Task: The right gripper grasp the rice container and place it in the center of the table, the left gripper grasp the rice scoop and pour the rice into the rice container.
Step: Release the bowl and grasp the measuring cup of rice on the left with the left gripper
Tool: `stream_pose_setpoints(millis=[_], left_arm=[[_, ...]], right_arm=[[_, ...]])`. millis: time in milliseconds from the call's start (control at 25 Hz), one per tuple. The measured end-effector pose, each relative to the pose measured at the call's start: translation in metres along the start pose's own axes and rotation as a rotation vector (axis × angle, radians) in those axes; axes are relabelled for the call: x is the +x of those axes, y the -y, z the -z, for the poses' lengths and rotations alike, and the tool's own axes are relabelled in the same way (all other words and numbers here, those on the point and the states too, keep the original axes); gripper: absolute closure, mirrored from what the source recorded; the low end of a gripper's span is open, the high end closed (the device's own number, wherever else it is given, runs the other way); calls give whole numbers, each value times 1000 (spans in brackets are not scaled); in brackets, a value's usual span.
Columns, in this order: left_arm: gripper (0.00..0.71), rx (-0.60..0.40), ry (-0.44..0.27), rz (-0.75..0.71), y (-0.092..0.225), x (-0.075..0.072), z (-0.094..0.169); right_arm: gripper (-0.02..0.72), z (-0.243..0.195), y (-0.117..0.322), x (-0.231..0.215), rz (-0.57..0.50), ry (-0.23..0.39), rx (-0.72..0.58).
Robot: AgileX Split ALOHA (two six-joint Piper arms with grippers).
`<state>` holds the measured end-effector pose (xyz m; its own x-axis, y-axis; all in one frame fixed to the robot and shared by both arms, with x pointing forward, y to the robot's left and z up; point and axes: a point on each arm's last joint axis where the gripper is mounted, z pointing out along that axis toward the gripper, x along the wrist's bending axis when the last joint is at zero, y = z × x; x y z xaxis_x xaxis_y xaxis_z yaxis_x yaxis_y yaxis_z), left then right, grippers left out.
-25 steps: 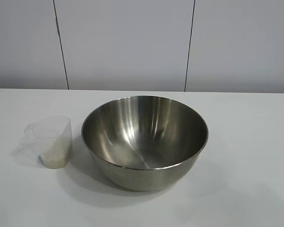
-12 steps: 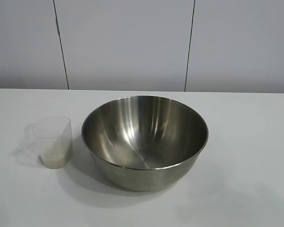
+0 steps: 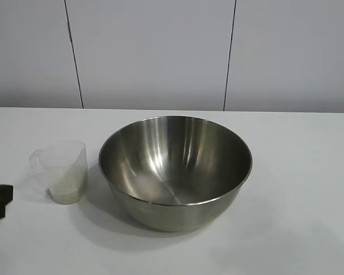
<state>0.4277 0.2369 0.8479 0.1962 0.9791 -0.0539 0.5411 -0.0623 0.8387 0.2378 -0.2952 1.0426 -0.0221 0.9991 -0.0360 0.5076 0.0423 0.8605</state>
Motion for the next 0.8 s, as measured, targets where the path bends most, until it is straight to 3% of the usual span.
stream_pose_setpoints(millis=[160,280,560,800], left_arm=[[258,3,6,-4,0,1,-20],[261,-38,16,19,-9,13,-30],[263,-47,169,101,-14,44,-44],[263,-50,224,86,-15,44,-46]], right_arm=[[188,0,0,0,0,0,0],[188,0,0,0,0,0,0],[188,0,0,0,0,0,0],[188,0,0,0,0,0,0]])
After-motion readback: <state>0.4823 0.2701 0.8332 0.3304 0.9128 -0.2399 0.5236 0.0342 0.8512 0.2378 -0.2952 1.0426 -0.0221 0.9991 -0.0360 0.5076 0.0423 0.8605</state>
